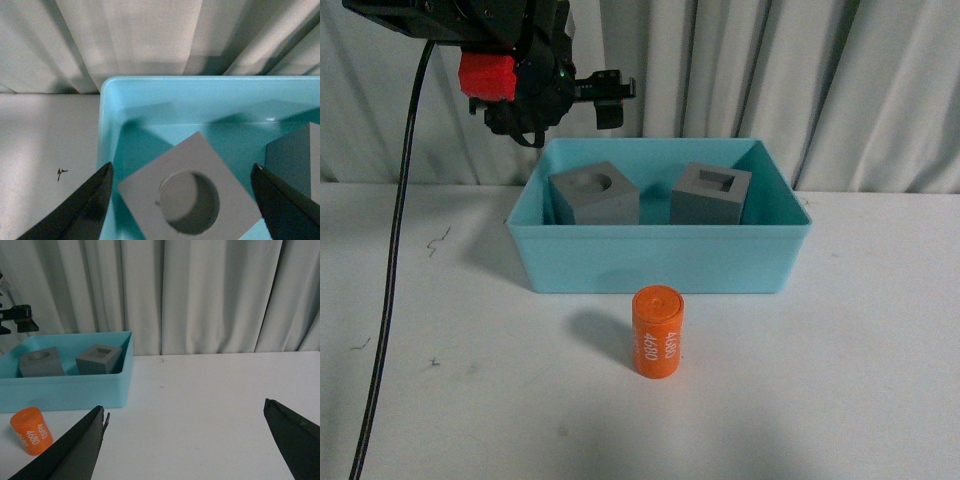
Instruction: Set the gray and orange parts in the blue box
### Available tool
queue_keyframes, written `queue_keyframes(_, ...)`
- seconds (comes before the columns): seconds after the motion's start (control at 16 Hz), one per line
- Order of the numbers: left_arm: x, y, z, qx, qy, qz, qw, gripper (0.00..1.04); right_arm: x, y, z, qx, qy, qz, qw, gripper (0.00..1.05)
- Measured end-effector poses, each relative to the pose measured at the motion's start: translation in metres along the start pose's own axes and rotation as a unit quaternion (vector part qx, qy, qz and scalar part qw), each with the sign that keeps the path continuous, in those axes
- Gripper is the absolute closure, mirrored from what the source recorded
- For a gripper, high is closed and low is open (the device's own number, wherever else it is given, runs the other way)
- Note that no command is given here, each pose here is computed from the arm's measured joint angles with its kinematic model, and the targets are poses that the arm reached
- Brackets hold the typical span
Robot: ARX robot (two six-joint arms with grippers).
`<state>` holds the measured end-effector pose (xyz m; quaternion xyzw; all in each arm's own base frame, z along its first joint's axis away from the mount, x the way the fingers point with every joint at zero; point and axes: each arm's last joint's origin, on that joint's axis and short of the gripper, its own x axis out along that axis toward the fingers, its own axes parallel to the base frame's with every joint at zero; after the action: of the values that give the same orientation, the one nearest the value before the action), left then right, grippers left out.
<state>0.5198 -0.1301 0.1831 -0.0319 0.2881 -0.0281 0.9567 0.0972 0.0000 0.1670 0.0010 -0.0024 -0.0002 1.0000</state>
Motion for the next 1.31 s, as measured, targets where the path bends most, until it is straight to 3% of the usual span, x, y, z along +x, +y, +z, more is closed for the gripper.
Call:
queue_keyframes(0.13, -0.009, 0.002, -0.008, -0.014, 0.003, -0.005, 1.000, 0.05, 0.000, 0.000, 0.000, 0.000, 0.000, 0.000, 1.000, 0.06)
queue_keyframes(0.25, -0.031, 0.004, -0.007, -0.045, -0.003, -0.028, 0.999, 0.07, 0.000, 0.000, 0.000, 0.000, 0.000, 0.000, 1.000, 0.06)
queue_keyframes(0.38, -0.089, 0.008, 0.004, -0.094, -0.050, -0.086, 0.991, 0.07, 0.000, 0.000, 0.000, 0.000, 0.000, 0.000, 1.000, 0.06)
queue_keyframes(0.44, -0.139, 0.016, 0.007, -0.120, -0.084, -0.127, 0.981, 0.07, 0.000, 0.000, 0.000, 0.000, 0.000, 0.000, 1.000, 0.06)
queue_keyframes(0.5, -0.168, 0.023, 0.002, -0.123, -0.100, -0.150, 0.976, 0.07, 0.000, 0.000, 0.000, 0.000, 0.000, 0.000, 1.000, 0.06)
queue_keyframes(0.56, -0.199, 0.036, -0.015, -0.132, -0.098, -0.162, 0.973, 0.07, 0.000, 0.000, 0.000, 0.000, 0.000, 0.000, 1.000, 0.06)
queue_keyframes(0.63, -0.226, 0.058, -0.055, -0.138, -0.078, -0.159, 0.974, 0.07, 0.000, 0.000, 0.000, 0.000, 0.000, 0.000, 1.000, 0.06)
queue_keyframes(0.69, -0.240, 0.078, -0.101, -0.155, -0.024, -0.139, 0.978, 0.07, 0.000, 0.000, 0.000, 0.000, 0.000, 0.000, 1.000, 0.06)
queue_keyframes(0.75, -0.251, 0.108, -0.167, -0.189, 0.035, -0.092, 0.977, 0.07, 0.000, 0.000, 0.000, 0.000, 0.000, 0.000, 1.000, 0.06)
queue_keyframes(0.81, -0.256, 0.127, -0.203, -0.200, 0.041, -0.051, 0.978, 0.07, 0.000, 0.000, 0.000, 0.000, 0.000, 0.000, 1.000, 0.06)
queue_keyframes(0.94, -0.258, 0.139, -0.214, -0.242, 0.037, -0.042, 0.969, 0.07, 0.000, 0.000, 0.000, 0.000, 0.000, 0.000, 1.000, 0.06)
queue_keyframes(1.06, -0.259, 0.127, -0.209, -0.232, 0.014, -0.080, 0.969, 0.07, 0.000, 0.000, 0.000, 0.000, 0.000, 0.000, 1.000, 0.06)
queue_keyframes(1.13, -0.255, 0.124, -0.213, -0.204, -0.037, -0.076, 0.975, 0.10, 0.000, 0.000, 0.000, 0.000, 0.000, 0.000, 1.000, 0.06)
queue_keyframes(1.19, -0.251, 0.121, -0.230, -0.129, -0.112, -0.028, 0.985, 0.23, 0.000, 0.000, 0.000, 0.000, 0.000, 0.000, 1.000, 0.06)
queue_keyframes(1.25, -0.259, 0.122, -0.250, -0.076, -0.130, 0.005, 0.989, 0.34, 0.000, 0.000, 0.000, 0.000, -0.001, 0.000, 1.000, 0.06)
queue_keyframes(1.31, -0.267, 0.121, -0.239, -0.036, -0.199, 0.010, 0.979, 0.43, 0.000, 0.000, 0.000, 0.000, 0.002, -0.002, 1.000, 0.06)
